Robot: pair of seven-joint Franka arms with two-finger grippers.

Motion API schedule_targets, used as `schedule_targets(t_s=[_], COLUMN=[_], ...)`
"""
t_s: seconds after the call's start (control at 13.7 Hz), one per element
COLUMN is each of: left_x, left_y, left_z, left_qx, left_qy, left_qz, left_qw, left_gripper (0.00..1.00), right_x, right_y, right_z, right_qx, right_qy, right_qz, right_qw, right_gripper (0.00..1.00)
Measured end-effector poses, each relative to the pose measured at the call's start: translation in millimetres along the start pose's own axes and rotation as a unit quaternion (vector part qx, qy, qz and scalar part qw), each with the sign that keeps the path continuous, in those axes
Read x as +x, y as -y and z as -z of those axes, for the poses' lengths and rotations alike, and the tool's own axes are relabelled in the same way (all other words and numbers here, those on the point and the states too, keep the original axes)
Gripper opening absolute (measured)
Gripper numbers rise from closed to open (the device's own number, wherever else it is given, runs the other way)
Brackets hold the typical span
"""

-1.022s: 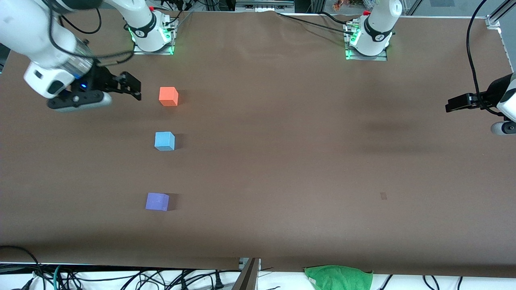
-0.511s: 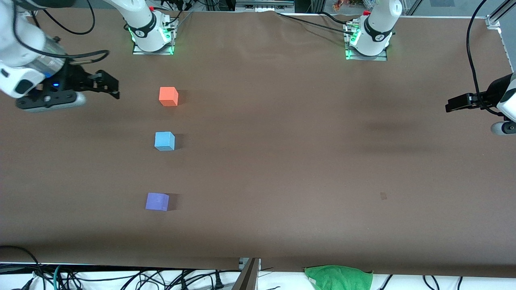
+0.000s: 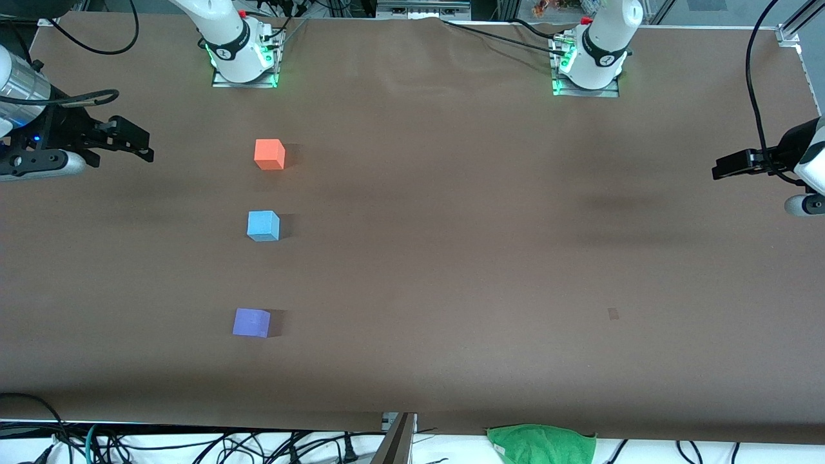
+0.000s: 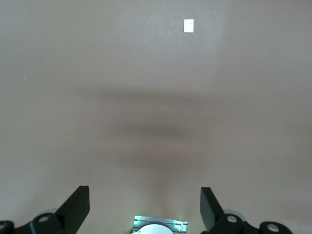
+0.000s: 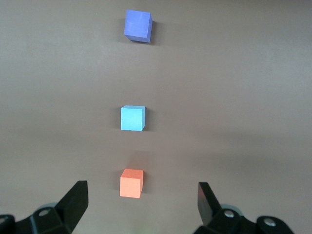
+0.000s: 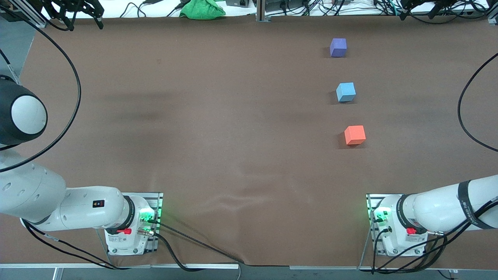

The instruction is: Place blue block between orange and purple blocks

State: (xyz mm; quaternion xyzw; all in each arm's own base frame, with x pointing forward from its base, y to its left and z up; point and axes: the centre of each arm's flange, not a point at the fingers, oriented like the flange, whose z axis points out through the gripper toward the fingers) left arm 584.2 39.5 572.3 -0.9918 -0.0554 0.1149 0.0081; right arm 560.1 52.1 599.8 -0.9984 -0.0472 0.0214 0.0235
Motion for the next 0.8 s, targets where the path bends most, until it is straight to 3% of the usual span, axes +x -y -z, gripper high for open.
schedule_targets(t_s=[0.8], left_x=[0.0], left_y=[-0.1], left_z=[0.0], left_qx=[0.000], left_qy=[0.000], left_qz=[0.000], left_qw=[1.000], left_gripper=[1.00], right_x=[1.2], right_y=[3.8], right_z=[9.8], right_qx=[-0.013], right_qy=[-0.010], right_qz=[0.006], right_qw=[1.000], right_gripper=[1.00])
